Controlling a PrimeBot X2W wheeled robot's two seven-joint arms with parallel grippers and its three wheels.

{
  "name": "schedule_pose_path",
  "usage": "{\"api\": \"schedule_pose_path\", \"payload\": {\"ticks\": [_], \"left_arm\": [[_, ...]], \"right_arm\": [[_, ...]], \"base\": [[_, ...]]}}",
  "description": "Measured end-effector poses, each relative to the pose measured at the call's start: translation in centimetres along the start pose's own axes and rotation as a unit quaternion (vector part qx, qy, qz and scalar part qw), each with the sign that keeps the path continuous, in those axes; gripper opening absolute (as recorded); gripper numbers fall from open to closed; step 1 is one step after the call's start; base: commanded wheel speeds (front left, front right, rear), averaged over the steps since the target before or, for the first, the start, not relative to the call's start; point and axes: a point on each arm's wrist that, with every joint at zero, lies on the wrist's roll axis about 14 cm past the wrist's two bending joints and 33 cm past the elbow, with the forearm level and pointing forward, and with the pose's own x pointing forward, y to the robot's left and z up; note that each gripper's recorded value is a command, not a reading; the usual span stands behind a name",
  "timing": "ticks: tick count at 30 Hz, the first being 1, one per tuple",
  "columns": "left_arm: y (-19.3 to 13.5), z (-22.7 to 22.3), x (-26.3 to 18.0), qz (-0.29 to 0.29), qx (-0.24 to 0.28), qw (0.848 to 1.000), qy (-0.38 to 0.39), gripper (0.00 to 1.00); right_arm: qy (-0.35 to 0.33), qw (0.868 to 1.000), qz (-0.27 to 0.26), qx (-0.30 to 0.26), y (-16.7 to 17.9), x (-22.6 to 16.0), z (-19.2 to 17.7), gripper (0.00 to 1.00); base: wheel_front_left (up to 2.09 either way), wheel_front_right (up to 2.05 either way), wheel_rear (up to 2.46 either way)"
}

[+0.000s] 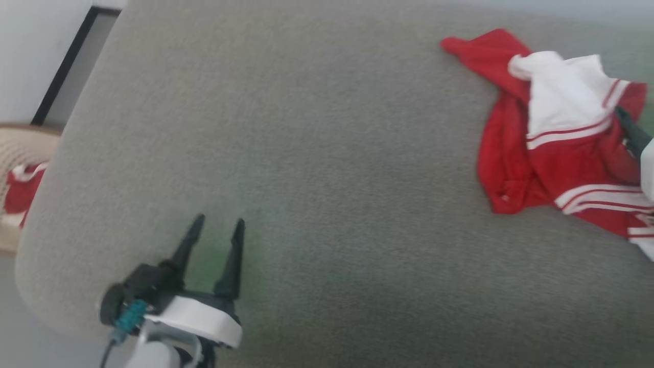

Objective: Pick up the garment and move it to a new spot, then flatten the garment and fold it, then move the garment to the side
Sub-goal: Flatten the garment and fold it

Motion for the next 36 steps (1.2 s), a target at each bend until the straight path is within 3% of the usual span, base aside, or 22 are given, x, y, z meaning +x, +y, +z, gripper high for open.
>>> {"api": "schedule_pose_path", "payload": {"ticks": [4,8,14,18,24,27,36], "left_arm": [[-0.8,2.1,1.3,-0.039,0.033,0.998,-0.028,1.00],[-3.5,5.7,3.7,-0.116,0.082,0.987,-0.072,1.00],[-10.7,7.5,7.2,-0.268,0.144,0.950,-0.068,1.00],[-16.0,9.6,9.5,-0.347,0.149,0.924,-0.049,1.00],[-22.4,9.2,12.6,-0.414,0.127,0.899,0.072,1.00],[-24.8,8.6,14.3,-0.424,0.110,0.887,0.145,1.00],[-30.1,4.7,17.3,-0.436,0.101,0.832,0.328,1.00]], "right_arm": [[-0.056,0.998,-0.021,0.026,-1.1,-1.8,1.8,1.00],[-0.138,0.987,-0.041,0.074,-1.9,-4.9,4.2,1.00],[-0.195,0.968,-0.078,0.138,-2.7,-10.5,3.4,1.00],[-0.224,0.951,-0.110,0.180,-2.5,-14.3,2.1,1.00],[-0.237,0.934,-0.164,0.213,-1.7,-19.1,-0.5,1.00],[-0.242,0.927,-0.186,0.217,-1.5,-20.8,-0.9,1.00],[-0.207,0.915,-0.258,0.232,-2.0,-24.8,-4.4,1.00]], "base": [[0.00,0.00,0.00],[0.00,0.00,0.00],[0.00,0.00,0.00],[0.00,0.00,0.00],[0.00,0.00,0.00],[0.00,0.00,0.00],[0.00,0.00,0.00]]}}
